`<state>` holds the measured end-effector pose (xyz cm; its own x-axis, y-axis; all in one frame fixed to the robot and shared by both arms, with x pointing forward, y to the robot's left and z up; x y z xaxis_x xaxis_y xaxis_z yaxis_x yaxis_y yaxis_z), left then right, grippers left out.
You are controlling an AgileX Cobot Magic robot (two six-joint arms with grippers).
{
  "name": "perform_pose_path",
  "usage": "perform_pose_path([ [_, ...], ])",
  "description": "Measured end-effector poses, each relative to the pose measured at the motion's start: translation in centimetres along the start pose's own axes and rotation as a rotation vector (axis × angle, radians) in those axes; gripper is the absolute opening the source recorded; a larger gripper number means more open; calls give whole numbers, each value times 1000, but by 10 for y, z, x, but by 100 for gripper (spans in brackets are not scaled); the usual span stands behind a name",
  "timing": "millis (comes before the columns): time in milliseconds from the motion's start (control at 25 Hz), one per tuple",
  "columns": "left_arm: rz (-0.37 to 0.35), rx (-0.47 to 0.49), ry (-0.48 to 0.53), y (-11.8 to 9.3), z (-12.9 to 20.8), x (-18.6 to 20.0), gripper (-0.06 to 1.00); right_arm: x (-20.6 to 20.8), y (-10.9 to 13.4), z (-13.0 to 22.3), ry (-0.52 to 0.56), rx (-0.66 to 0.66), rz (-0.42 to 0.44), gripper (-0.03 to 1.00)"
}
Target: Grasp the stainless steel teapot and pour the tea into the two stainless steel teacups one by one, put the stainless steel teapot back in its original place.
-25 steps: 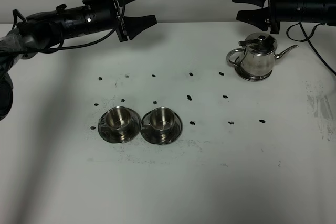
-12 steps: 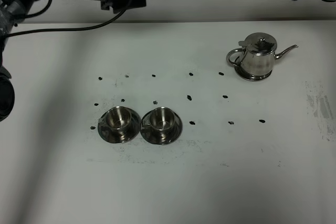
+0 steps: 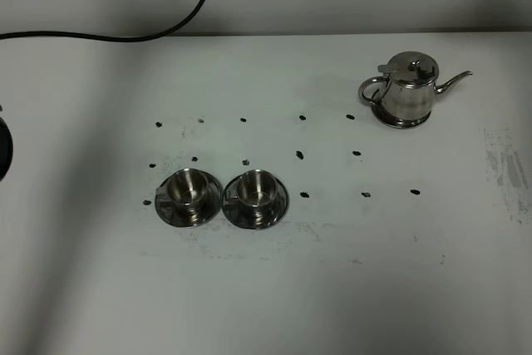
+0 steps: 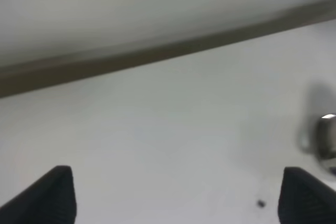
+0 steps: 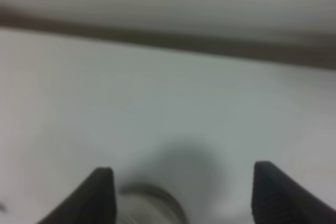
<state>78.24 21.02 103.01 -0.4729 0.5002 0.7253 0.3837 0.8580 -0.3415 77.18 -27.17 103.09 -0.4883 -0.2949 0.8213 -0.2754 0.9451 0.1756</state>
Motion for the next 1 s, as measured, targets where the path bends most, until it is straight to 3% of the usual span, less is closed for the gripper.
perform_pose_path([
  [80,-37,-16,31,-6,1,16,71,17,8,0,7,13,40,54],
  [280,-220,-102,183,-18,25,50,66,70,31,3,-12,30,63,50],
  [480,-248,-150,135,-45,36,91,66,102,52,26,26,46,48,48],
  [680,-308,-191,62,-65,55,136,65,124,76,42,-7,108,35,48],
  [1000,-379,-197,-42,-82,126,187,65,106,135,56,-83,284,-2,48],
])
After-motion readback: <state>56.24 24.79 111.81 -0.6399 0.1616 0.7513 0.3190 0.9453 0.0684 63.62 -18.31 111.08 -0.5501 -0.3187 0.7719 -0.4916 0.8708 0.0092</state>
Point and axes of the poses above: a point on each arm's last joint axis where the gripper is mounted, x pointing back along that axis away from the gripper, y along the wrist's bending axis when the last joint is at zero, z = x × y, the point moved 2 cm from there along -x, pointing out along that axis toward the gripper
